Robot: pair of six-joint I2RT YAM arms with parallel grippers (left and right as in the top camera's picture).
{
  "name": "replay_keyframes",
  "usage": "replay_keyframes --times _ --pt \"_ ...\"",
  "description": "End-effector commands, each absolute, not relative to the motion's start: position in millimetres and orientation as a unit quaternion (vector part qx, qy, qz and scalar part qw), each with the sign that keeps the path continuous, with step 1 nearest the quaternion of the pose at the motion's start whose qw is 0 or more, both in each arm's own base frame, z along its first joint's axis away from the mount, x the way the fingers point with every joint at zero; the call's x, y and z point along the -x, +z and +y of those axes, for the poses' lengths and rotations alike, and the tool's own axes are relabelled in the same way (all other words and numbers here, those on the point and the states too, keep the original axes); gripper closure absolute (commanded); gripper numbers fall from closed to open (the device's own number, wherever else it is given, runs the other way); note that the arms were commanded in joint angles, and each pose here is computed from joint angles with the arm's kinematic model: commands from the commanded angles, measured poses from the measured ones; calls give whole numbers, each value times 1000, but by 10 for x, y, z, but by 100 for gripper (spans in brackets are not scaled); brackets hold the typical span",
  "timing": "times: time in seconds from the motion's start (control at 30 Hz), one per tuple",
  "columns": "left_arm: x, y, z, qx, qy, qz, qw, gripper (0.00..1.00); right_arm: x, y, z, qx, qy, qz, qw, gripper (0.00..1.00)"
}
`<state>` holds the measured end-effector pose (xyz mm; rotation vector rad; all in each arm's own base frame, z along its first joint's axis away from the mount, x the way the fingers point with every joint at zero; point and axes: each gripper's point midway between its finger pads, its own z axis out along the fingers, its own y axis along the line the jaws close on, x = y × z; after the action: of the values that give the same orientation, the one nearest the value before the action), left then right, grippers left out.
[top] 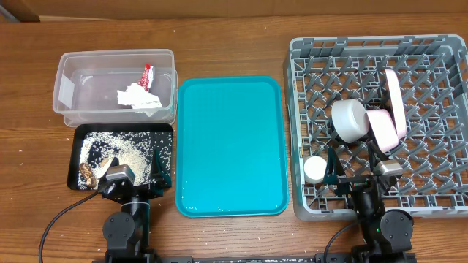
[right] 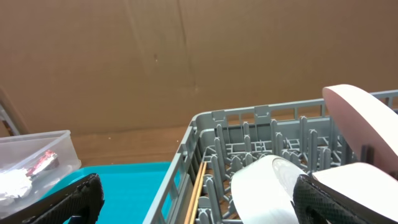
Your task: Sort waste into correct bins and load items into the dishwasher
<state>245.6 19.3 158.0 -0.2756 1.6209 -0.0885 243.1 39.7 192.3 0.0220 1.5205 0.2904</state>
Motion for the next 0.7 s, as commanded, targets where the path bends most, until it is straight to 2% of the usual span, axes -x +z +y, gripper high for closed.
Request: replay_keyframes --times 0.0,0.17,0.67 --pt "-2452 1586 204 127 -42 719 682 0 -2437 1871 357 -17 123 690 713 0" --pt "-2452 1586 204 127 -42 719 682 0 -2439 1701 359 -18 119 715 689 0" --pt "-2452 1586 204 127 -42 719 682 0 -2440 1697 358 -18 119 715 688 0"
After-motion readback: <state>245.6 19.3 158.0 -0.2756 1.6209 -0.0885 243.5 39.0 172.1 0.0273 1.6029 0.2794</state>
